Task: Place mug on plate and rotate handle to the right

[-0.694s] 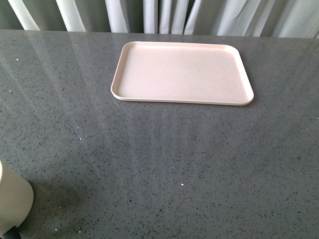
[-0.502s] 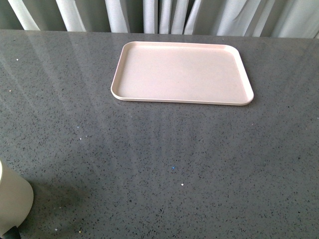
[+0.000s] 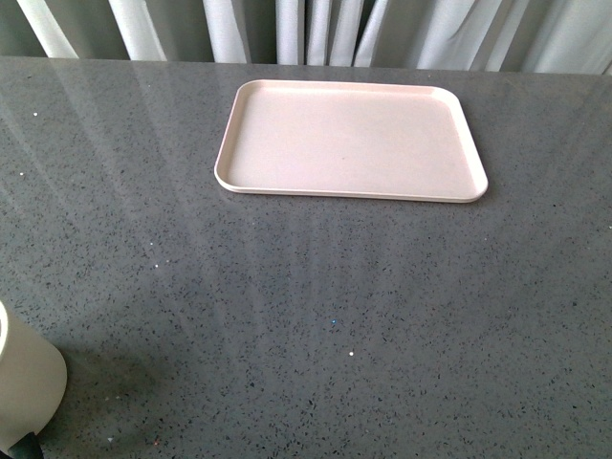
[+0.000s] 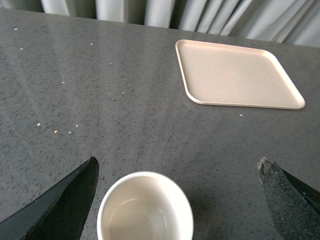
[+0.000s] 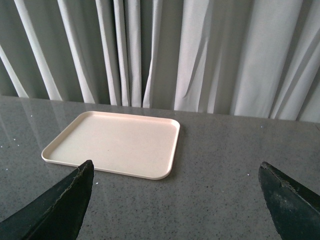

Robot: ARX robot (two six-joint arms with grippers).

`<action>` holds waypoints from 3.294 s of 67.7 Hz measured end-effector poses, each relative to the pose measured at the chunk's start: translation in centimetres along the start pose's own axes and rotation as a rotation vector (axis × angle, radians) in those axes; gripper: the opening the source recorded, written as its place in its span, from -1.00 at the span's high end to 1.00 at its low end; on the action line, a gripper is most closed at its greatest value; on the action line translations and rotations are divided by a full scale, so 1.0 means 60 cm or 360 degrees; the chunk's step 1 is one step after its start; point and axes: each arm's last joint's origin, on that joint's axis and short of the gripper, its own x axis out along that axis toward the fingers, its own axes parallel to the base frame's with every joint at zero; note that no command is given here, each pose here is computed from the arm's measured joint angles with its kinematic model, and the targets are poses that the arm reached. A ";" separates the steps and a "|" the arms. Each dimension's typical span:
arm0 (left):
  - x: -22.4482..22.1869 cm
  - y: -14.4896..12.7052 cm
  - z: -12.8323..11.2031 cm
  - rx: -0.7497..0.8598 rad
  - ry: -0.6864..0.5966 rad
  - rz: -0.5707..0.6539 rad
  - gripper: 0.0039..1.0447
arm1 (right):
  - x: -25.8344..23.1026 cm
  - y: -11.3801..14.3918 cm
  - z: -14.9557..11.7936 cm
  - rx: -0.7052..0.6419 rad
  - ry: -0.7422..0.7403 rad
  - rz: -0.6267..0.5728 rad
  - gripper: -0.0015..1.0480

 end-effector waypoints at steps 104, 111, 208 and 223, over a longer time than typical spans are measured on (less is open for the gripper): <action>0.116 0.145 -0.055 0.0212 0.0798 -0.0001 -0.83 | 0.000 0.000 0.000 0.0000 0.0000 0.0000 -0.82; 0.118 0.146 -0.060 0.0220 0.0813 -0.0002 -0.83 | 0.000 0.000 0.000 0.0000 0.0000 0.0000 -0.82; 0.283 -0.099 0.102 0.0181 0.0667 -0.0101 0.96 | 0.000 0.000 0.000 0.0000 0.0000 -0.0001 -0.82; 0.342 -0.157 0.122 0.0177 0.0638 -0.0132 0.96 | 0.000 0.000 0.000 0.0000 0.0000 -0.0001 -0.82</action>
